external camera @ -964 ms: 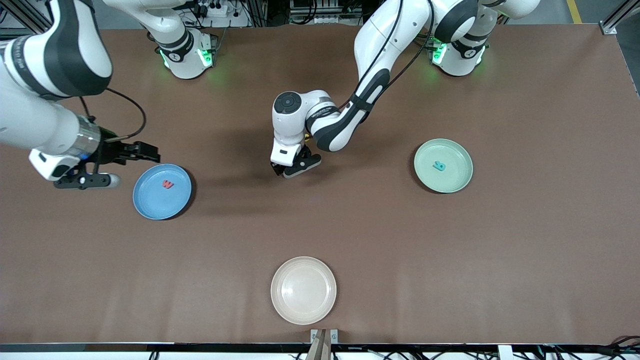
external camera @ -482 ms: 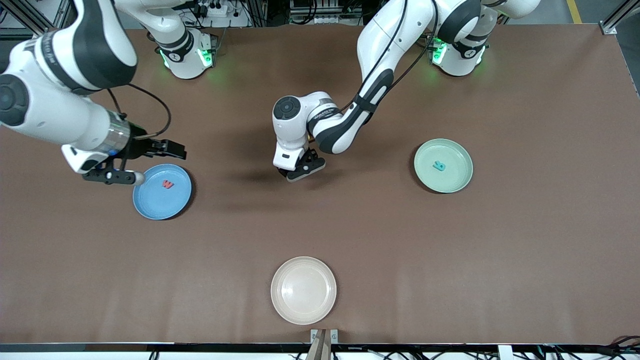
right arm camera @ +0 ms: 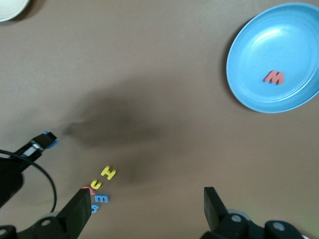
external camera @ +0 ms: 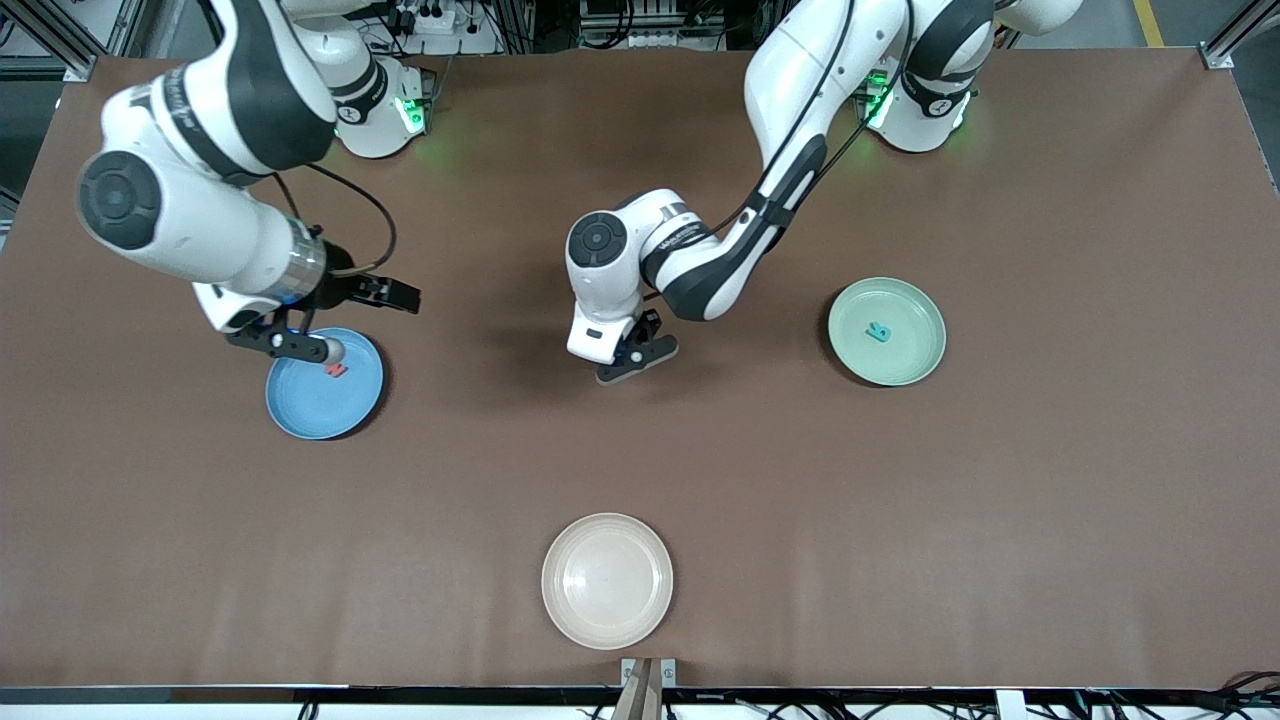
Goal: Sort upper and lower case letters into plates
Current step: 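Grasp the blue W with the left gripper while the right gripper returns, then place the W on the green plate while the right gripper reaches letters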
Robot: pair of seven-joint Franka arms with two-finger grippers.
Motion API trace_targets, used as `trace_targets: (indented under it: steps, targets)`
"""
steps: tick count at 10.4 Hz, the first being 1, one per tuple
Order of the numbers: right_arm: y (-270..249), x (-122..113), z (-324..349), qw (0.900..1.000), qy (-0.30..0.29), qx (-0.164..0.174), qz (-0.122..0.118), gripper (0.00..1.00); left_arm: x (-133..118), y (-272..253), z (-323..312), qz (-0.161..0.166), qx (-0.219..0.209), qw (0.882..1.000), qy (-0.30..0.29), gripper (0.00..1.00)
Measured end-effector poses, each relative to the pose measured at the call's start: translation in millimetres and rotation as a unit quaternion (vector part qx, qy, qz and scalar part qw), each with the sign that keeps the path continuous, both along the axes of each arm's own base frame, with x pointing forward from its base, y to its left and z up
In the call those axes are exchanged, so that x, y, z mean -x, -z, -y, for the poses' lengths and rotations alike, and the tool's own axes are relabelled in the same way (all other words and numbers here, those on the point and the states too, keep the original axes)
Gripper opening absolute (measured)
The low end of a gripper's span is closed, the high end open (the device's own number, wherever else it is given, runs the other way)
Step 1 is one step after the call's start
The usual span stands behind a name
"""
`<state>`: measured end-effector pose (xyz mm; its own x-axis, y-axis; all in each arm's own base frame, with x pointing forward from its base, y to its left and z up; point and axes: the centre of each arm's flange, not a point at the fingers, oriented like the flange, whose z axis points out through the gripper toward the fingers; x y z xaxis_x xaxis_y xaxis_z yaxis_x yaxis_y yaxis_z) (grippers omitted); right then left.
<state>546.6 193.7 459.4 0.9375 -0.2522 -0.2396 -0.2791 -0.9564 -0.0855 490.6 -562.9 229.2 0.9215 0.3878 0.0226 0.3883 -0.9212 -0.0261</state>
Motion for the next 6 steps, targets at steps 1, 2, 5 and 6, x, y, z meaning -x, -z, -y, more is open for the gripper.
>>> trace_targets:
  steps: [1, 2, 5, 6]
  targets:
    - [8.6, 6.6, -18.1, 1.0, 0.014, 0.003, 0.001, 1.0, -7.6, -10.6, -13.4, -0.016, -0.015, 0.999, 0.023, 0.35]
    - [19.1, 17.2, -43.6, 1.0, 0.029, 0.007, 0.003, 1.0, -17.3, -21.5, -34.0, -0.041, -0.039, 0.997, 0.055, 0.35]
    - [41.0, 43.1, -96.0, 0.998, 0.061, 0.024, 0.003, 1.0, -39.6, -31.6, -99.2, -0.098, -0.075, 0.985, 0.119, 0.35]
    - [50.4, 49.7, -112.2, 0.997, 0.076, 0.029, 0.006, 1.0, -44.0, -27.4, -124.2, -0.112, -0.078, 0.981, 0.139, 0.35]
